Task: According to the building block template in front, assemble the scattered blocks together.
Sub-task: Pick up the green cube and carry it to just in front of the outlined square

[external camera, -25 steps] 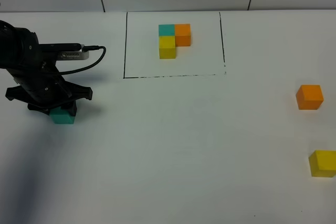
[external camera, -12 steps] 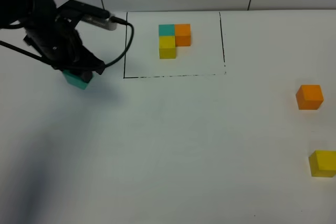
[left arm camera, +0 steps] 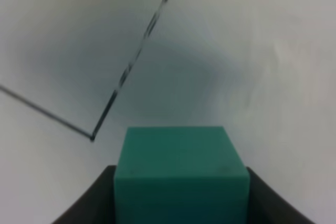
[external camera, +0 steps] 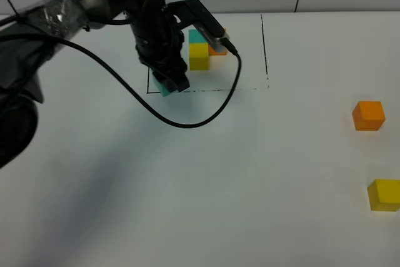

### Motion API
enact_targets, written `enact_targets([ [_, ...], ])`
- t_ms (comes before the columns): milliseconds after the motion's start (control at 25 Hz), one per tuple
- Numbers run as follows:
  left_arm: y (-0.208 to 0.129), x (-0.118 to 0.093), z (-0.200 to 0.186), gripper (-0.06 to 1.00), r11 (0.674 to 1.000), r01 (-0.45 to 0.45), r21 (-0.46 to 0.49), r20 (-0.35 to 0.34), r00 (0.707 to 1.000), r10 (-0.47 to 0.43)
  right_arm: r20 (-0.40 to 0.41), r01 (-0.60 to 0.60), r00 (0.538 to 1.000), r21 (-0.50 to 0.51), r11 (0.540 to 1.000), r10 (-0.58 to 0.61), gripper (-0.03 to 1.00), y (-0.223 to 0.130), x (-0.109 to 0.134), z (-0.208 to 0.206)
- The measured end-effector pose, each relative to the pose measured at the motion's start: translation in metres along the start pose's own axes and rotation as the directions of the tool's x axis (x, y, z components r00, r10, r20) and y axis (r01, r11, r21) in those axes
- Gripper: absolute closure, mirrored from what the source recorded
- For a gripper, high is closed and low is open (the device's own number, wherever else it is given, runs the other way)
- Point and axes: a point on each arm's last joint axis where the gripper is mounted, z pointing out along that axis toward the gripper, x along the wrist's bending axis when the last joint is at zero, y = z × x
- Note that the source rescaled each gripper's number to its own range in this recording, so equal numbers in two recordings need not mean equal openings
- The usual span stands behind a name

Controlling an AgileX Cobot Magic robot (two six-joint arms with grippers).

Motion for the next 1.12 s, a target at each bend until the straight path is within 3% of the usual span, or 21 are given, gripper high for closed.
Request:
enact_targets([
  [160,0.034,-0.01,0.011,0.94,0.991,-0.123,-0.054,-0.034,0.992,0.122,0.0,0.0,1.0,0.0,1.0,0.0,0.24,0.0,0.0,0.0],
  [400,0.053,-0.032,0.033,0.94,0.96,-0.279,-0.034,-0.037,0.96,0.278,0.0,0.0,1.0,0.0,1.0,0.0,0.24,0.0,0.0,0.0],
  [680,0.053,-0.033,0.05,0.94,0.945,-0.327,0.011,-0.035,0.944,0.327,0.0,0.0,1.0,0.0,1.0,0.0,0.24,0.0,0.0,0.0],
  [1120,0.054,-0.036,0.054,0.94,0.9,-0.436,-0.013,-0.002,0.9,0.436,0.0,0.0,1.0,0.0,1.0,0.0,0.24,0.0,0.0,0.0],
])
